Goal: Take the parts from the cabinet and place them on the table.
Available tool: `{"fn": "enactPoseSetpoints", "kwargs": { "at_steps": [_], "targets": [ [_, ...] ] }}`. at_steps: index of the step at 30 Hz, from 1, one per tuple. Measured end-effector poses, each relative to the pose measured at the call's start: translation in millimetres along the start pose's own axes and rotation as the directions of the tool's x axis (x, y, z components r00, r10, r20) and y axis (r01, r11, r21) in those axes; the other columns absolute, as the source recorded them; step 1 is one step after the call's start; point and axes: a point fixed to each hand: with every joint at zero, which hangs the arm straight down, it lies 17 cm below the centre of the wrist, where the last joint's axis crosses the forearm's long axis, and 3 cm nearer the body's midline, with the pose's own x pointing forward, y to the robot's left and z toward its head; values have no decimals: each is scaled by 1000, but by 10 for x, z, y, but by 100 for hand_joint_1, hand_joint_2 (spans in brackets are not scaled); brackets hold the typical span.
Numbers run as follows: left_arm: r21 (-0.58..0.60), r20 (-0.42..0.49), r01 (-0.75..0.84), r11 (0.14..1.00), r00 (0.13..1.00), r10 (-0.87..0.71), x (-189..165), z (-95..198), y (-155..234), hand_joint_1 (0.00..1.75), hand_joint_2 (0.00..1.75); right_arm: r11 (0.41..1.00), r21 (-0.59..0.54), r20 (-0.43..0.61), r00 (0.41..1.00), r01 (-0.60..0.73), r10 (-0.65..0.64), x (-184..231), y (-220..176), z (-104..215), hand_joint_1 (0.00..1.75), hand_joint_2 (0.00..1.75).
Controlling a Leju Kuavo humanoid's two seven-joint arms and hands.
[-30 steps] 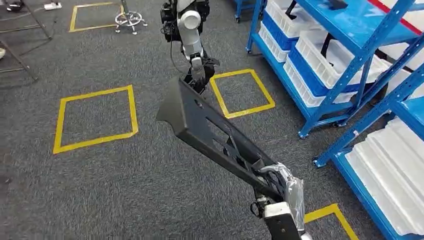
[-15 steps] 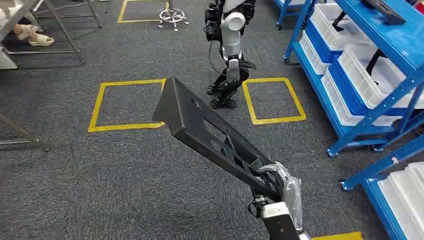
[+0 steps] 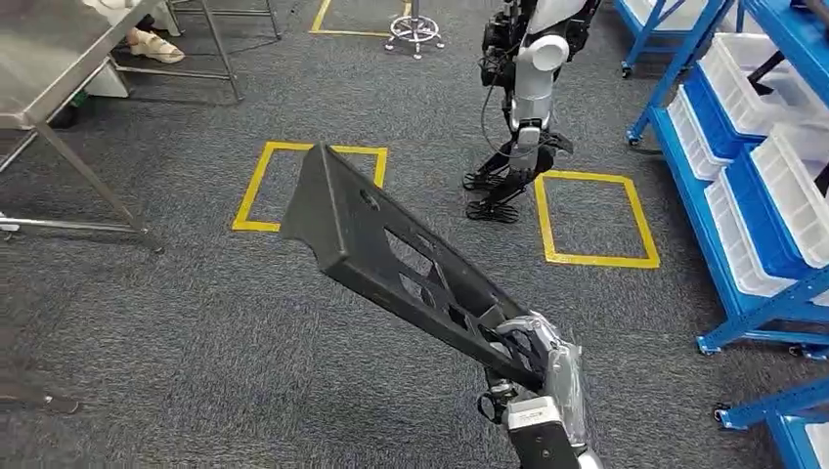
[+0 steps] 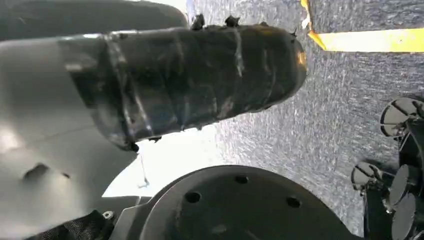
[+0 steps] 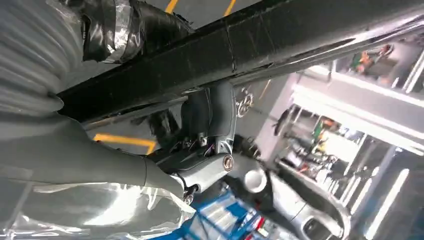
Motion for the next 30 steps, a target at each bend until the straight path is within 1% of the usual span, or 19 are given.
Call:
{"fn": "enactPoseSetpoints", "kwargs": {
  "at_steps": [13, 19, 24, 30],
  "targets": [
    [10, 2, 15, 1000, 1000, -15, -6, -7, 136, 0, 0, 1000, -4, 3, 1000, 9, -9, 27, 31, -20, 175, 175],
    [8, -2, 17, 1000, 1000, -17, -29, 5, 117, 0, 0, 1000, -5, 7, 1000, 9, -9, 48, 36, -25, 175, 175],
    [1, 10, 12, 1000, 1000, -12, 26, -14, 91, 0, 0, 1000, 1, -3, 1000, 13, -13, 35, 57, 6, 175, 175],
    [-10, -4, 4, 1000, 1000, -4, 18, -18, 39, 0, 0, 1000, 3, -3, 1000, 16, -16, 46, 66, 4, 175, 175]
  ]
}}
